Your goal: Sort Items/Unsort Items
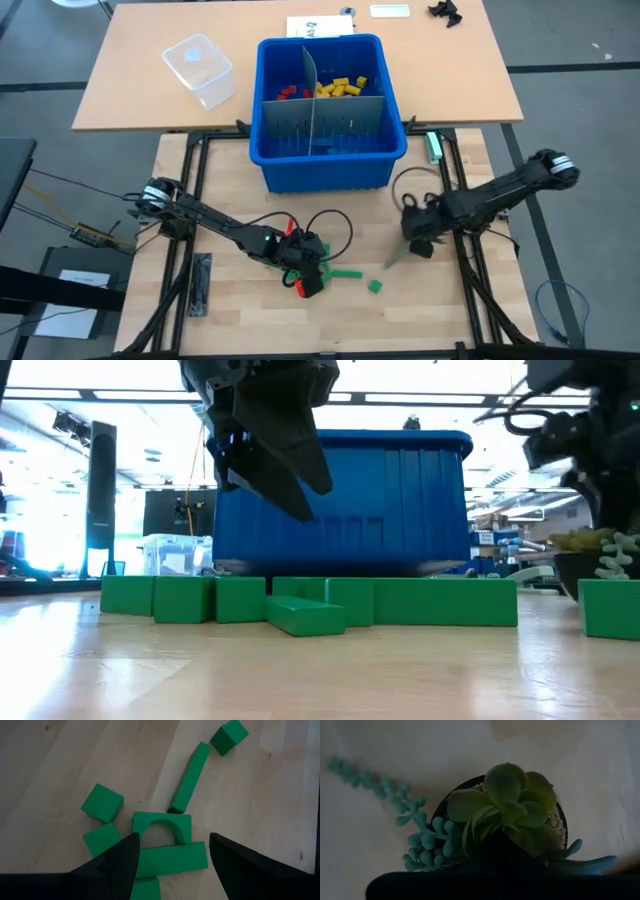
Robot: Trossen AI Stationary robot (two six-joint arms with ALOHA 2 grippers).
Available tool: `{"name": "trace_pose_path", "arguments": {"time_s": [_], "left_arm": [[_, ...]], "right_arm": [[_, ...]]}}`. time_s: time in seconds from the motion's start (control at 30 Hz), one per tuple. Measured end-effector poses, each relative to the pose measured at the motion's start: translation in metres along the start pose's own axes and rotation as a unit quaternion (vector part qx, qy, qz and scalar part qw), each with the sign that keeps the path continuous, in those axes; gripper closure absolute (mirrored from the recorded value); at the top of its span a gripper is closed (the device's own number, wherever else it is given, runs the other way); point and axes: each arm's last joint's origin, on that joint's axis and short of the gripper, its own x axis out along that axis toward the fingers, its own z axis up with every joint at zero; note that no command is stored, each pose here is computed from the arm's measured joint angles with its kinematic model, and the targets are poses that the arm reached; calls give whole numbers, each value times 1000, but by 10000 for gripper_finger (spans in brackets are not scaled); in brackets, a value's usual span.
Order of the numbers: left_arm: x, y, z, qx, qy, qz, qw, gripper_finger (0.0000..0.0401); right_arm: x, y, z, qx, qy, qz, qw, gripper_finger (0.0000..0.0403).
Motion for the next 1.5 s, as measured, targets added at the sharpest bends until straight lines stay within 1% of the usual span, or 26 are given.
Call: {"name": "trace_pose_path", "arguments": {"time_s": [0.1,0.2,0.3,0.43,0.57,0.63,0.77,0.87,0.93,0.97,1.07,1.1,1.17,1.2,1.23,1.27,1.33,1.4,1.5], "left_arm": [[0,-1,1,-1,-5,-3,1000,153],[0,-1,1,2,-5,-3,1000,153],[0,0,1,4,-5,-2,1000,153],[0,0,1,5,-9,2,1000,153],[-10,-2,6,18,-25,-1,1000,153],[-24,-4,12,32,-43,-7,999,153],[-59,-6,27,55,-92,-33,994,153],[-81,-5,33,73,-118,-45,989,153],[-91,-4,35,82,-132,-46,987,153],[-96,-3,37,82,-141,-42,986,153],[-100,-1,38,85,-155,-27,984,153],[-100,-1,38,86,-153,-26,984,153],[-101,0,36,88,-145,-24,985,153],[-102,1,35,91,-137,-22,986,153],[-104,3,34,93,-129,-19,987,153],[-107,4,33,94,-124,-18,988,153],[-111,7,30,92,-114,-7,989,153],[-114,9,29,89,-110,0,990,153],[-114,11,29,89,-111,10,990,153]], "right_arm": [[-1,-15,-11,49,-2,-15,999,403],[-5,-26,-16,85,3,-36,996,403],[-5,-34,-21,102,31,-60,992,403],[-6,-33,-17,109,29,-59,992,403],[-19,-28,-7,113,-5,-31,993,402],[-31,-26,-2,108,-25,-13,994,402],[-62,-22,12,97,-70,31,992,401],[-81,-16,24,79,-134,77,985,399],[-88,-5,34,44,-198,120,972,397],[-92,2,40,24,-235,143,961,397],[-96,29,58,-38,-334,205,919,399],[-95,39,62,-53,-358,224,905,400],[-90,59,71,-65,-395,264,877,400],[-88,69,76,-68,-406,284,866,398],[-84,78,80,-77,-408,302,858,394],[-78,87,83,-89,-398,315,857,388],[-59,102,90,-110,-361,318,870,370],[-38,116,93,-125,-324,300,889,345],[-15,133,98,-162,-282,260,909,303]]}}
